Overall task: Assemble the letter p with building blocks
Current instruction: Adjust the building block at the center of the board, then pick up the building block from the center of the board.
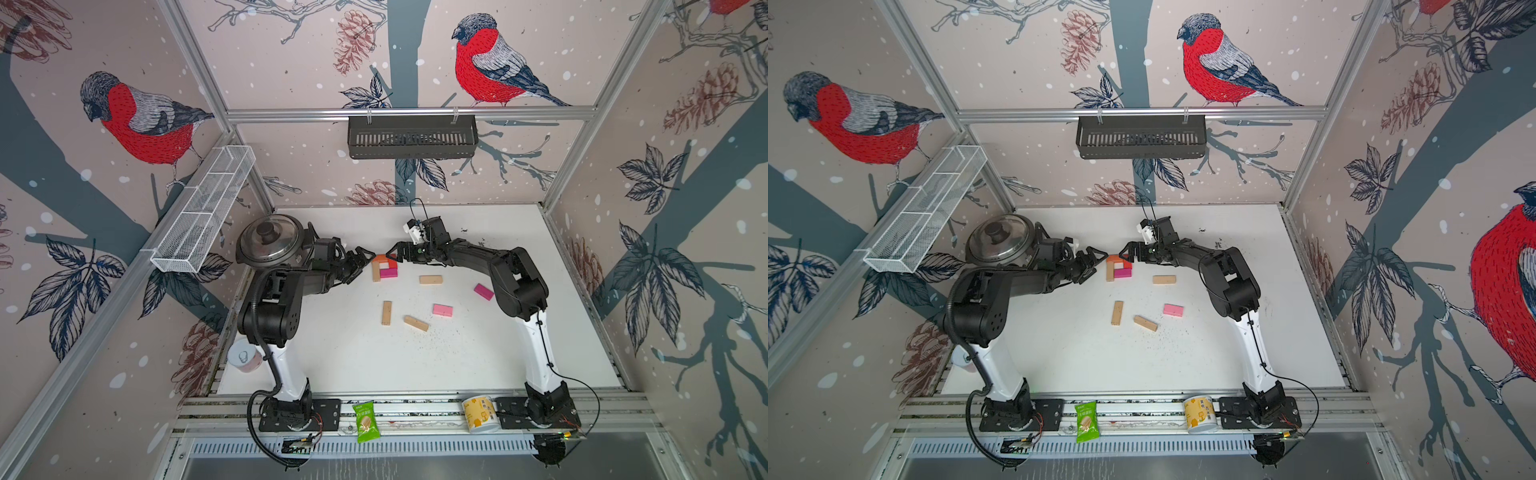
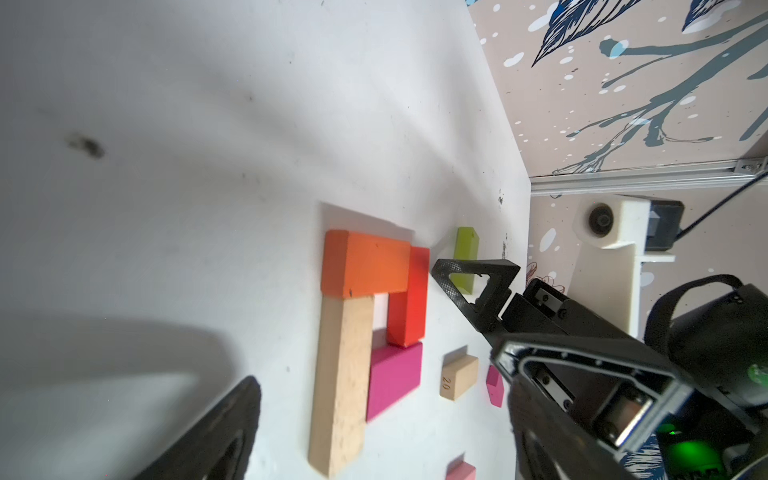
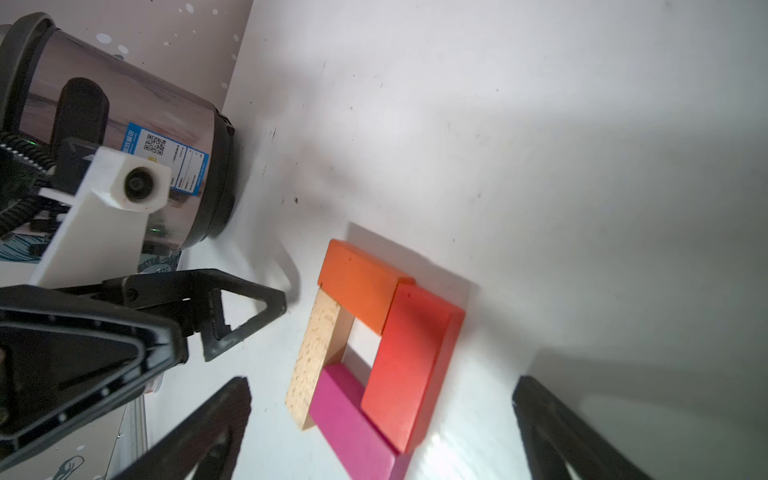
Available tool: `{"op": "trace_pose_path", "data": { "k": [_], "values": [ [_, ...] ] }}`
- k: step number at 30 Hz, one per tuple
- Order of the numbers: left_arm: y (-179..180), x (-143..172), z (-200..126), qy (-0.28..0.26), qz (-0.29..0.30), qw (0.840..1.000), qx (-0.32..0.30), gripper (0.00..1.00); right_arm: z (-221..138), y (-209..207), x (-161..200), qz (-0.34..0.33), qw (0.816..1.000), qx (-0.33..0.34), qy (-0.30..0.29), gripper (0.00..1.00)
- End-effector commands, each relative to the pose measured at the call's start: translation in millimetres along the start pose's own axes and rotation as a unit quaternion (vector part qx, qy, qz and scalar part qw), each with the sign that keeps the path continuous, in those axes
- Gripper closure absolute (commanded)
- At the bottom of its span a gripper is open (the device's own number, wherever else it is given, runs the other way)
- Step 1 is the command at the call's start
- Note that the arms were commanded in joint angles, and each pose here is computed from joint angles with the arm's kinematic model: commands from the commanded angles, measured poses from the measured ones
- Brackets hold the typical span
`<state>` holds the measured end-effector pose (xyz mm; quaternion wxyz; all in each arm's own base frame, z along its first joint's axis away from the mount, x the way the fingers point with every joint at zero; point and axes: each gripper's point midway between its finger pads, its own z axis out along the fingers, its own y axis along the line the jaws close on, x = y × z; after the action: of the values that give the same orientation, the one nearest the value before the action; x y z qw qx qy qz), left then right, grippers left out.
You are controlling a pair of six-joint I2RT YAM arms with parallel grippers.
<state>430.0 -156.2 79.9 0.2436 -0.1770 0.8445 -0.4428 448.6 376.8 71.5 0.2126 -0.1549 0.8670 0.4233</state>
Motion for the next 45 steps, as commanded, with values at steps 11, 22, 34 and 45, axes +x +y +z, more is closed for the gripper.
{"op": "trace_pose_path", "data": {
  "k": [11, 22, 34, 45],
  "values": [
    [-53, 77, -96, -0.074, 0.167, 0.976, -0.122, 0.02, -126, 110, -18, -0.067, 0.991, 0.031, -0.114, 0.00],
    [-5, 160, -70, 0.029, 0.237, 0.943, -0.232, 0.26, -190, 74, 86, -0.073, 0.984, 0.089, -0.139, 0.00],
    [11, 176, -35, 0.079, 0.235, 0.934, -0.257, 0.45, -212, 63, 123, -0.104, 0.973, 0.097, -0.180, 0.00],
    [25, 185, -29, 0.092, 0.244, 0.918, -0.299, 0.51, -208, 55, 126, -0.094, 0.973, 0.110, -0.177, 0.00]
  ]
}}
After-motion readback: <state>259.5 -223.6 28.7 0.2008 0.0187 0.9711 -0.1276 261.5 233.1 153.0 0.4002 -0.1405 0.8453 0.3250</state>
